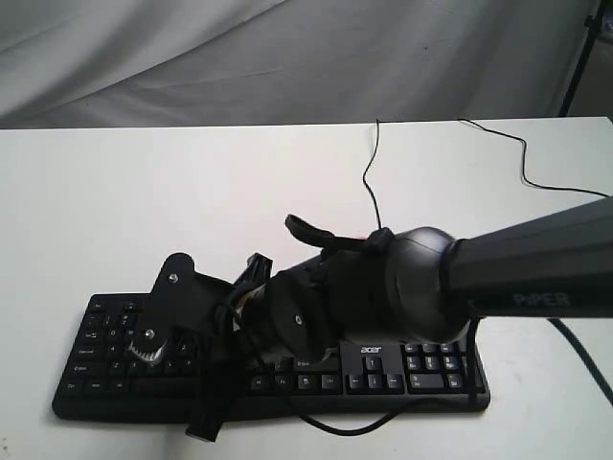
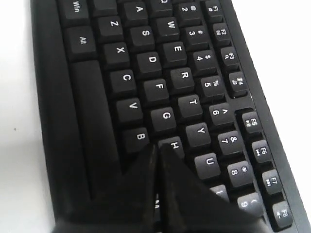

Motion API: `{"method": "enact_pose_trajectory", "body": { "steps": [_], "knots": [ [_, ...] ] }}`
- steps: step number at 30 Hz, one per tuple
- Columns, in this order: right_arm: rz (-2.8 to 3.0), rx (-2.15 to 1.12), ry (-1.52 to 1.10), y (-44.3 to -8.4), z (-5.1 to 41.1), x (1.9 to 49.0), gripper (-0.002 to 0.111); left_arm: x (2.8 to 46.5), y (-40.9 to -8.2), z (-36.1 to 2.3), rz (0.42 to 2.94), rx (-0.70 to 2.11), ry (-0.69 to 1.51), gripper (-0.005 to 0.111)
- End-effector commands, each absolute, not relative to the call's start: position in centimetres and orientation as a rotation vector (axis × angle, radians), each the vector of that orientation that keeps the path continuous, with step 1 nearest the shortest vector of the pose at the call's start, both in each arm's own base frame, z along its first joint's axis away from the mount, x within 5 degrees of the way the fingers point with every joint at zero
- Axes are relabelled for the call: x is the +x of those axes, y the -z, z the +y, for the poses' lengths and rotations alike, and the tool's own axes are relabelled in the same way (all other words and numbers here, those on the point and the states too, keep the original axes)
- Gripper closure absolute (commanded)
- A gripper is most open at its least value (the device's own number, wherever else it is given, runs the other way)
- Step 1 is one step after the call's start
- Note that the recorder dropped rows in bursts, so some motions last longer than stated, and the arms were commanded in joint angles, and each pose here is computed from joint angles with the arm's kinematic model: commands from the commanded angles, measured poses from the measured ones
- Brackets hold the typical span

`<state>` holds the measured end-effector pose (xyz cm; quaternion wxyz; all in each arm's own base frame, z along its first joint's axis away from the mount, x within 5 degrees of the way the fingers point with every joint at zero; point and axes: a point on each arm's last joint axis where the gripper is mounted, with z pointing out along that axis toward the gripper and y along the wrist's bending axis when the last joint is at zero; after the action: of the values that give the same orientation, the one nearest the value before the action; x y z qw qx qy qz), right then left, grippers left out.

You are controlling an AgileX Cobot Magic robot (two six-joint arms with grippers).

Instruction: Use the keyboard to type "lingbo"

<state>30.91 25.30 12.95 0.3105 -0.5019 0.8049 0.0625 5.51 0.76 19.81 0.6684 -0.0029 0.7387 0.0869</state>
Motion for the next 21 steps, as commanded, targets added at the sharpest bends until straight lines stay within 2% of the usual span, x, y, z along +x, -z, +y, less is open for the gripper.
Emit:
{"method": "enact_pose_trajectory", "body": {
  "steps": [1, 8, 13, 21],
  "knots": [
    [2.113, -1.323, -0.163, -13.0, 25.4, 30.9, 0.108, 5.6, -19.7, 0.7, 1.67, -0.006, -0.19, 0.106],
    [2.165, -1.343, -0.171, -10.9, 25.8, 30.6, 0.108, 5.6, -19.7, 0.7, 1.67, -0.006, -0.19, 0.106],
    [2.164, -1.344, -0.171, -10.9, 25.7, 30.6, 0.108, 5.6, -19.7, 0.7, 1.67, -0.006, -0.19, 0.106],
    [2.122, -1.319, -0.178, -13.0, 25.8, 30.6, 0.108, 5.6, -19.7, 0.7, 1.67, -0.006, -0.19, 0.106]
  ]
}}
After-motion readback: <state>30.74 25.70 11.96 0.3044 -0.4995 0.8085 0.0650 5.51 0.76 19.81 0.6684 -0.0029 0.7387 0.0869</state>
